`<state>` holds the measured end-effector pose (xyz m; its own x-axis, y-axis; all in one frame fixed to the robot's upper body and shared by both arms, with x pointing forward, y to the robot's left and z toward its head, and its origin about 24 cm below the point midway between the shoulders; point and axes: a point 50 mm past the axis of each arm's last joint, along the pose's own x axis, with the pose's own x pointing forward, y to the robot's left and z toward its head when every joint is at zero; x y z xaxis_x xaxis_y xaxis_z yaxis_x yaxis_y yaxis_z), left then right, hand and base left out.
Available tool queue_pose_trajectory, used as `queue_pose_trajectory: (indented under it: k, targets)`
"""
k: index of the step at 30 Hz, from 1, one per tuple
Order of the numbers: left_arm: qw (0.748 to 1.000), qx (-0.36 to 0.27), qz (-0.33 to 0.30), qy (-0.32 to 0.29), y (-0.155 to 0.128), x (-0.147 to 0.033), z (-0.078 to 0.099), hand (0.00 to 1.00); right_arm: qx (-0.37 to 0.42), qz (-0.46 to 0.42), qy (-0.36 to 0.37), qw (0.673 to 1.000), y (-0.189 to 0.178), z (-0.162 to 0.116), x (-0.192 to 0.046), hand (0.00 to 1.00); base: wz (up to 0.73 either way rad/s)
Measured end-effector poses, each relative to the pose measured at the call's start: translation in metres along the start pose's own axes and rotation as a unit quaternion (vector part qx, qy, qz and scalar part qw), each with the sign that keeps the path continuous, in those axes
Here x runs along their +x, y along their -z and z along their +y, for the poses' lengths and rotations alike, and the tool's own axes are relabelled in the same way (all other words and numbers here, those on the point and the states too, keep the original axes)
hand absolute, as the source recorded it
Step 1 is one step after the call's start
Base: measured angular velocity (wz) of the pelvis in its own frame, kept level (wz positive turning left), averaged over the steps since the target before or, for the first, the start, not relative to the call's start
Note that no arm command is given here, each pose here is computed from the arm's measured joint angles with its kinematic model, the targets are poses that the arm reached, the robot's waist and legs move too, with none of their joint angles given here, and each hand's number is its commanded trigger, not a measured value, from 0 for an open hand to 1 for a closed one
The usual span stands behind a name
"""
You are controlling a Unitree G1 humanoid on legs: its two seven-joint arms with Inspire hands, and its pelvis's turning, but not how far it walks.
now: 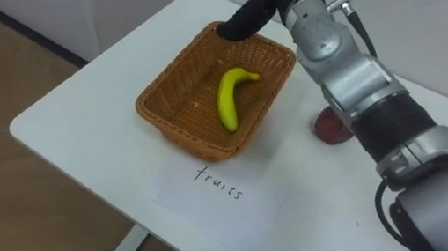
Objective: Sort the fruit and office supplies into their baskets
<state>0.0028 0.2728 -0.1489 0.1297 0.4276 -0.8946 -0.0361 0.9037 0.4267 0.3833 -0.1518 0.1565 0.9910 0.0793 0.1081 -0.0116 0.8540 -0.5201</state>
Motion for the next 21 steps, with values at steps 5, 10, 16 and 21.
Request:
queue_pose_trajectory:
  k: [5,10,16,21]
  targets:
    - [1.000,-0.003,-0.013,0.001,-0.013,0.002,-0.002,0.00,-0.001,-0.031,0.011,0.999,-0.012,-0.006,-0.001,0.00,-0.26]
    - [0.999,-0.008,-0.036,0.001,-0.027,0.003,-0.002,0.00,0.019,-0.037,0.037,0.998,-0.014,-0.021,0.000,0.00,-0.08]
    - [0.999,-0.010,-0.053,0.003,-0.039,0.003,-0.004,0.00,0.017,-0.074,0.063,0.995,-0.029,-0.036,-0.004,0.00,-0.17]
    - [0.996,-0.015,-0.085,0.012,-0.057,0.002,-0.011,0.00,0.027,-0.086,0.077,0.993,-0.027,-0.042,-0.014,0.00,-0.07]
